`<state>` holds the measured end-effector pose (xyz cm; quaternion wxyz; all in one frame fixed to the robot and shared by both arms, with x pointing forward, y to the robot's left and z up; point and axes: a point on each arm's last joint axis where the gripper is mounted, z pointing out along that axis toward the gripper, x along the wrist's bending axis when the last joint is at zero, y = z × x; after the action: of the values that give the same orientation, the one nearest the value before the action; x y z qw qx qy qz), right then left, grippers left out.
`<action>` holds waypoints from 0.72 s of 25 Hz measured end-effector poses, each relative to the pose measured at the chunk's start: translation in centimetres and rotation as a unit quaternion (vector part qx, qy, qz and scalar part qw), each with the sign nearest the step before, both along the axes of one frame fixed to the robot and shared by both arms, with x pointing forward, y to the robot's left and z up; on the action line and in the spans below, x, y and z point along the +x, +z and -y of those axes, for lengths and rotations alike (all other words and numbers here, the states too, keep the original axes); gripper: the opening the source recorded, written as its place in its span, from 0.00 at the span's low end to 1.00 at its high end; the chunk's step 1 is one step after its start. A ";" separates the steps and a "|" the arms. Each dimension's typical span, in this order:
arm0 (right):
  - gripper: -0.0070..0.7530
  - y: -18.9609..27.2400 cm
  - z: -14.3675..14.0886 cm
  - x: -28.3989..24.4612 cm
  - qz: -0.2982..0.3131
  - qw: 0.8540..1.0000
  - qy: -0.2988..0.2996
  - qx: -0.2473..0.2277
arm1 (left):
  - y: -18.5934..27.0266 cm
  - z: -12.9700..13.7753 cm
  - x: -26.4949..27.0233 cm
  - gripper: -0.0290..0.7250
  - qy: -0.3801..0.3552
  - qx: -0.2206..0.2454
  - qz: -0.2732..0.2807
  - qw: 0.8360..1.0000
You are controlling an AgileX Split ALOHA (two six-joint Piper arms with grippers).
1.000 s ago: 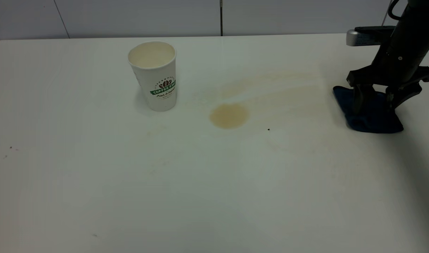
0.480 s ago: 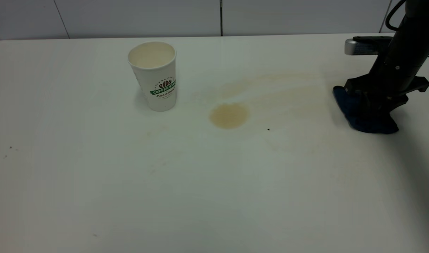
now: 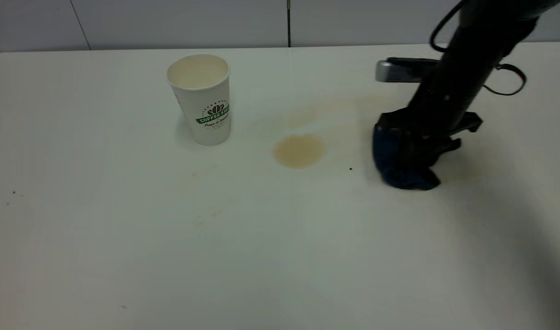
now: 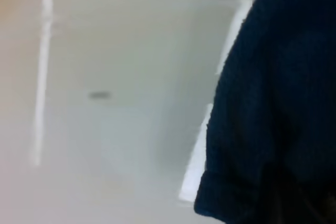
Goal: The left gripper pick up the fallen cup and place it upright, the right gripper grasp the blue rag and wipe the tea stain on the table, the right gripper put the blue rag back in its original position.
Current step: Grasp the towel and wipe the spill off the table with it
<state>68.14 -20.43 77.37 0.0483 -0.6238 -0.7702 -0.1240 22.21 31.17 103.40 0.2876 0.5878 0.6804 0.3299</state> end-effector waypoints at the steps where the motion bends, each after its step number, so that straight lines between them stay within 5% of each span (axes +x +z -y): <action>1: 0.09 0.0 -1.8 -0.4 0.000 1.000 0.014 0.005 | 0.0 0.0 0.0 0.55 0.000 0.000 0.000 1.000; 10: 0.09 0.2 -14.8 -3.9 0.080 0.992 0.084 0.042 | 0.0 0.0 0.0 0.55 0.000 0.000 0.000 1.000; 18: 0.09 -0.8 -16.3 -3.6 0.145 0.987 0.051 0.050 | 0.0 0.0 0.0 0.55 0.000 0.000 0.000 1.000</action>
<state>64.54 -4.15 76.56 -0.0269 -0.5556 -0.7930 -0.2486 22.21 31.17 103.40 0.2877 0.5875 0.6807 0.3298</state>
